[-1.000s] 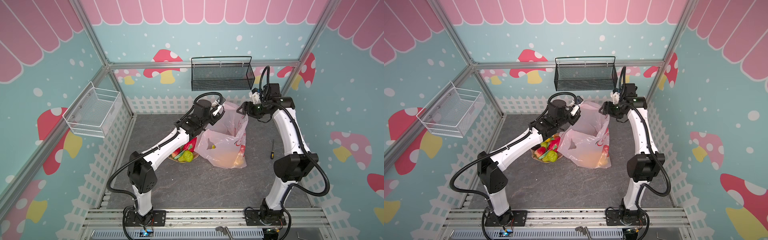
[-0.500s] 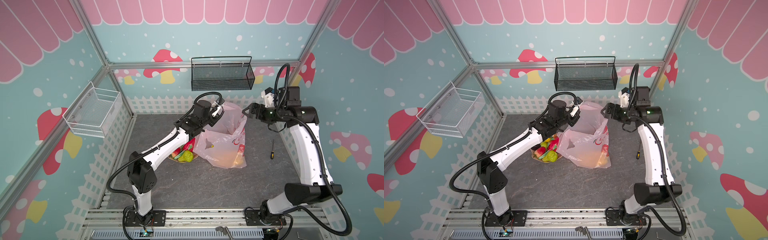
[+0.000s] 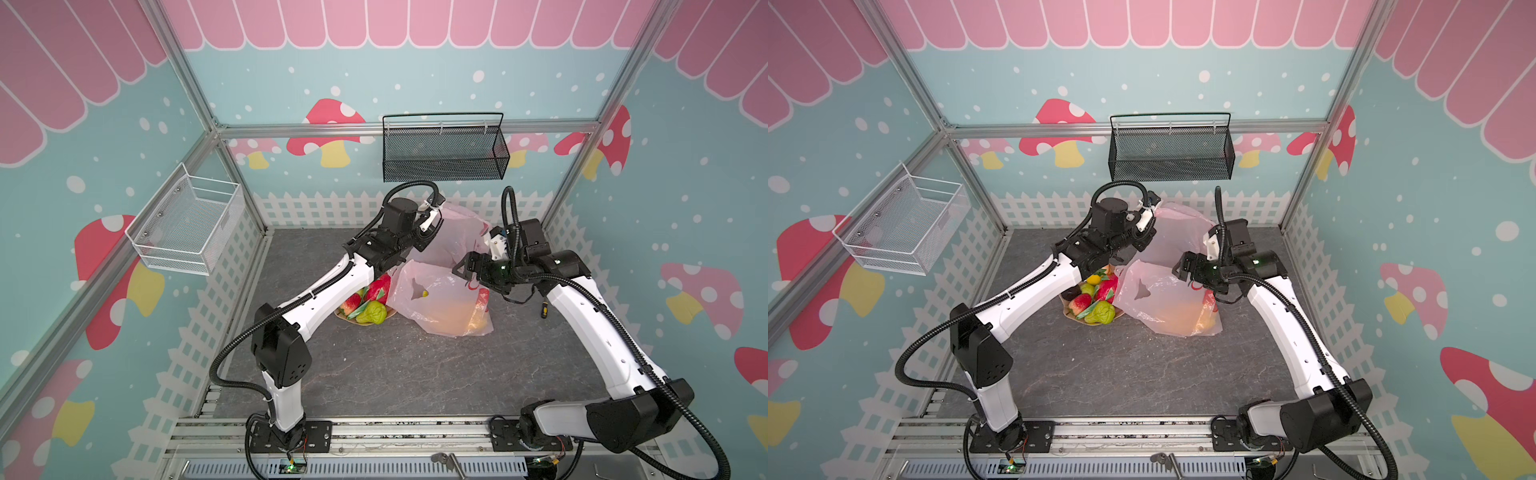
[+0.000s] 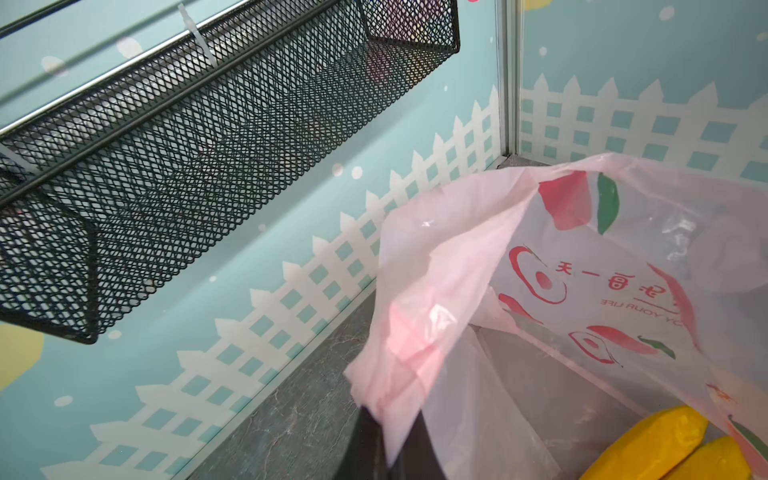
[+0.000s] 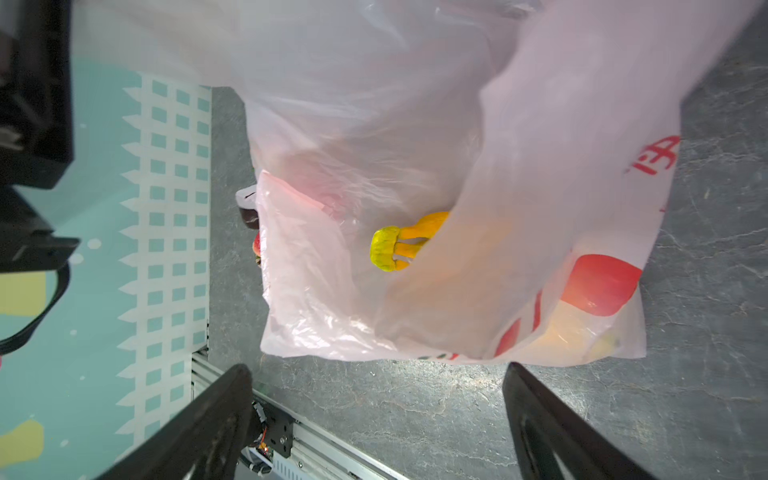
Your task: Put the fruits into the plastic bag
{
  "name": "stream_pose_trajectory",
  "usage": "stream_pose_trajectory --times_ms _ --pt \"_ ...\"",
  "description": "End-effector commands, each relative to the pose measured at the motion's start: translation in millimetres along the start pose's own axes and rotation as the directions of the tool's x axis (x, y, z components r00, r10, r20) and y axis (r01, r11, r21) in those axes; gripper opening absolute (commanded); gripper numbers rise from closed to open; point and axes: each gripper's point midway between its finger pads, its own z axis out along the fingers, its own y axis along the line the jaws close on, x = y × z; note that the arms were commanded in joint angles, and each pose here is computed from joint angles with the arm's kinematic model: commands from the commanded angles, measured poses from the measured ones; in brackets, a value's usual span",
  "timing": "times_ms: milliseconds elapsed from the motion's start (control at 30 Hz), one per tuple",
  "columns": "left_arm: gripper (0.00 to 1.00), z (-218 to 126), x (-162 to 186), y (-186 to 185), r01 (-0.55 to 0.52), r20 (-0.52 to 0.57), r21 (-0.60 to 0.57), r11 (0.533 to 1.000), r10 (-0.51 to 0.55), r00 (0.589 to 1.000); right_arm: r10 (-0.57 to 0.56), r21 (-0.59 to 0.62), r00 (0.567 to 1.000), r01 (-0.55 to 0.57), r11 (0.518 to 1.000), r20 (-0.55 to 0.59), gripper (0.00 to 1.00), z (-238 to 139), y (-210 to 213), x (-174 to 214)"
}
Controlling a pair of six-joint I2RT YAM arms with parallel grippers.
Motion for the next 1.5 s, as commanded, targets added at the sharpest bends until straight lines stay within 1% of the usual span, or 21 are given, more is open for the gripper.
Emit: stream_pose_trajectory --times_ms 0,367,433,533,600,667,700,767,800,933,1067,1167,1300,1333,1433,1467 --pt "0.00 -12.9 -8.8 1.2 0.006 0.017 0.014 1.000 -0.006 1.000 0.041 0.037 0.998 -0.043 0.998 0.057 0.94 5.8 -7.7 -13.0" --pt "0.00 -4.5 -5.9 -1.0 0.008 0.013 0.028 1.000 -0.008 1.000 0.048 0.111 0.996 -0.057 0.992 0.078 0.91 20.0 -18.5 -32.2" --pt "0.00 -3.2 -6.7 -0.6 0.012 0.016 0.032 0.999 -0.012 1.000 0.052 0.126 0.996 -0.060 0.990 0.066 0.87 26.6 -22.6 -32.3" --pt "0.00 1.3 -5.8 5.7 0.033 0.014 0.024 0.999 -0.033 0.999 0.052 0.127 0.997 -0.060 0.990 0.065 0.79 26.3 -23.0 -32.0" --pt "0.00 6.0 -4.9 11.3 0.056 0.010 0.019 0.998 -0.056 0.998 0.044 0.133 0.997 -0.052 0.990 0.067 0.66 22.8 -24.1 -29.4" --pt "0.00 11.9 -5.2 21.3 0.091 0.011 0.005 0.996 -0.091 0.996 0.041 0.134 0.998 -0.049 0.990 0.057 0.50 21.3 -26.7 -22.9" --pt "0.00 14.5 -5.7 22.7 0.101 0.012 0.012 0.995 -0.101 0.995 0.043 0.132 0.998 -0.049 0.990 0.052 0.43 21.2 -27.4 -19.6" --pt "0.00 22.3 -6.3 25.8 0.116 0.011 0.022 0.993 -0.117 0.993 0.047 0.124 0.998 -0.052 0.991 0.045 0.25 19.5 -27.6 -13.3" --pt "0.00 26.6 -6.2 28.5 0.121 0.007 0.020 0.993 -0.121 0.993 0.047 0.118 0.998 -0.052 0.992 0.044 0.18 17.9 -27.1 -11.4" --pt "0.00 44.0 1.6 36.7 0.157 -0.014 0.014 0.987 -0.157 0.988 0.047 0.111 0.998 -0.050 0.993 0.029 0.01 14.7 -27.8 -2.9" --pt "0.00 54.4 5.8 49.7 0.236 -0.008 0.010 0.972 -0.236 0.972 0.054 0.096 0.998 -0.057 0.994 0.033 0.00 7.5 -26.1 2.4" --pt "0.00 62.2 4.9 62.8 0.303 0.005 0.001 0.953 -0.303 0.953 0.048 0.084 0.999 -0.048 0.995 0.010 0.00 7.7 -25.3 9.4" --pt "0.03 72.0 -0.2 72.5 0.338 0.021 -0.020 0.941 -0.337 0.941 0.036 0.062 0.999 -0.035 0.997 -0.010 0.00 7.6 -22.9 15.4" --pt "0.05 73.7 0.0 75.2 0.347 0.023 -0.028 0.938 -0.346 0.938 0.028 0.058 1.000 -0.028 0.998 -0.009 0.00 6.6 -22.0 15.3" --pt "0.18 74.8 2.2 85.3 0.386 0.030 -0.059 0.921 -0.385 0.922 0.007 0.038 1.000 -0.006 0.999 -0.022 0.00 5.2 -18.3 17.8" --pt "0.26 74.8 3.1 87.3 0.402 0.031 -0.061 0.914 -0.401 0.916 0.002 0.033 1.000 -0.001 0.999 -0.031 0.00 6.4 -17.9 19.3"
